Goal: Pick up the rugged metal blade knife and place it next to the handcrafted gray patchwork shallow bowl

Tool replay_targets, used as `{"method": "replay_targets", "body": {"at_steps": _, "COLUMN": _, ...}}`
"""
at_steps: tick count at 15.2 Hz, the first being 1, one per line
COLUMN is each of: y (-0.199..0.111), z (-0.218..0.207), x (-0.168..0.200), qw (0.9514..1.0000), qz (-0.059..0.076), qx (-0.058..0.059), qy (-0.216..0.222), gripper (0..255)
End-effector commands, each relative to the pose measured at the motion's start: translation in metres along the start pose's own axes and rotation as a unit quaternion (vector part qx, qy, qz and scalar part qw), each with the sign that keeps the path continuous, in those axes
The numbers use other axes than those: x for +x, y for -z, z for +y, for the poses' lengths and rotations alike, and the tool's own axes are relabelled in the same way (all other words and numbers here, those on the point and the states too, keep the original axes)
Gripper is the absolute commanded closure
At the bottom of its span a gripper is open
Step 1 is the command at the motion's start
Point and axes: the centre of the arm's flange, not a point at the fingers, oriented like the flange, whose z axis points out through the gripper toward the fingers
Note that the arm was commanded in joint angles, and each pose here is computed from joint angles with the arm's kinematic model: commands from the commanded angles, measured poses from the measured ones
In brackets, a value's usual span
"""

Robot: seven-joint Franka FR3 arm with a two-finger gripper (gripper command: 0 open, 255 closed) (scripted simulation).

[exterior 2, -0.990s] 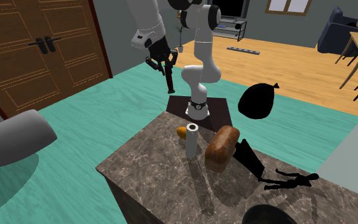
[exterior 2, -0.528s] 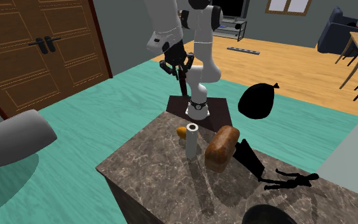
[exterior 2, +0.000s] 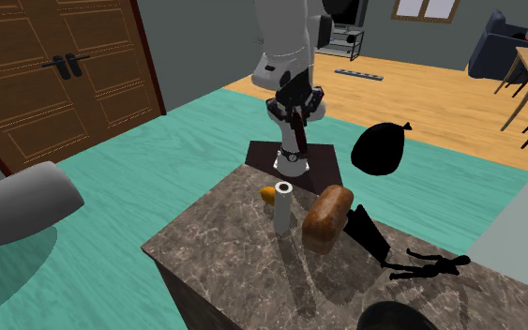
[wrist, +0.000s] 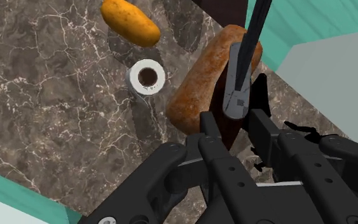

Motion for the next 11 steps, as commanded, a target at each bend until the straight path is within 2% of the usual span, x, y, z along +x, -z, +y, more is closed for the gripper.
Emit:
{"method": "replay_targets", "body": {"at_steps": 1, "y": -0.001, "z": -0.020, "x": 0.019, "qw": 1.0000, "qz": 0.000, "qx": 0.000, "qy": 0.000, "gripper": 255}}
{"method": "replay_targets", "body": {"at_steps": 11, "y": 0.001, "z": -0.114, "x": 0.112, "qw": 1.0000, "qz": 0.000, "qx": 0.000, "qy": 0.000, "gripper": 255}}
